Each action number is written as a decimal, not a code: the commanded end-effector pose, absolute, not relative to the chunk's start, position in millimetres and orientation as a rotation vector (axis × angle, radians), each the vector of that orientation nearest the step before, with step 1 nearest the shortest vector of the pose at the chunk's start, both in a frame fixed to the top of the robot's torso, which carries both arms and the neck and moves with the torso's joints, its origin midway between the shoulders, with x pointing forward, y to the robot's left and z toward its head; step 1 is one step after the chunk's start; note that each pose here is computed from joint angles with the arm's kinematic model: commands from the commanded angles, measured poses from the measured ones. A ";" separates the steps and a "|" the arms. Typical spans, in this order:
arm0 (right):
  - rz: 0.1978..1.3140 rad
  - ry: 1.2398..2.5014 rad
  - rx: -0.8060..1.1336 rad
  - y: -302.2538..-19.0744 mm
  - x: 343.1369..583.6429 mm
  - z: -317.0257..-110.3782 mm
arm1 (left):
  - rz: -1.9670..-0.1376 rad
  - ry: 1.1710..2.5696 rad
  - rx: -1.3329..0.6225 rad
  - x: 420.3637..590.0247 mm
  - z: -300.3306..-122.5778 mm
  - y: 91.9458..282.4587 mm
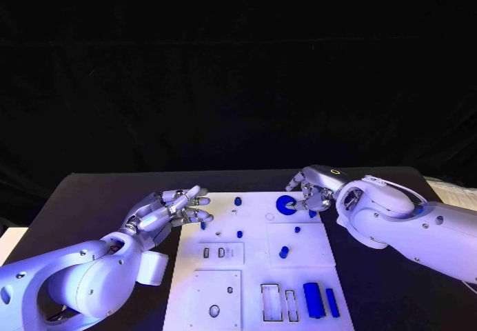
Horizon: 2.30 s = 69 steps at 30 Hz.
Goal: Assemble the parts on the task board
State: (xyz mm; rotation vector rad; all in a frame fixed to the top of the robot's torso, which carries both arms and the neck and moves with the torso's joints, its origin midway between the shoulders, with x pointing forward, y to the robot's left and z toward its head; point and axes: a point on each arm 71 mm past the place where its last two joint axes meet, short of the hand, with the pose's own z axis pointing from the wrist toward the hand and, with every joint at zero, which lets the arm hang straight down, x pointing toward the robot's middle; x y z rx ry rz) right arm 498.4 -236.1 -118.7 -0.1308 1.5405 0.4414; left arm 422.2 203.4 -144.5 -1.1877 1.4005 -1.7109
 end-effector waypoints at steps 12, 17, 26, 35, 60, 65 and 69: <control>0.404 1.641 -0.068 -241.2 507.0 -128.8 | -1.742 1.412 -1.182 422.8 -144.0 200.0; 0.409 1.652 -0.075 -236.5 509.6 -131.4 | -1.741 1.411 -1.183 423.0 -144.1 200.2; 0.397 1.655 -0.113 -230.6 510.8 -135.2 | -1.740 1.412 -1.183 423.4 -144.3 200.4; 0.383 1.656 -0.136 -229.1 510.8 -136.6 | -1.740 1.414 -1.184 423.7 -144.5 200.5; 0.413 1.601 -0.183 -220.2 505.9 -135.8 | -1.737 1.416 -1.186 424.2 -145.0 201.0; 0.486 1.542 -0.173 -207.8 501.8 -129.5 | -1.737 1.416 -1.186 424.2 -145.0 201.0; 0.531 1.492 -0.192 -192.9 497.3 -122.8 | -1.737 1.416 -1.186 424.2 -145.0 201.0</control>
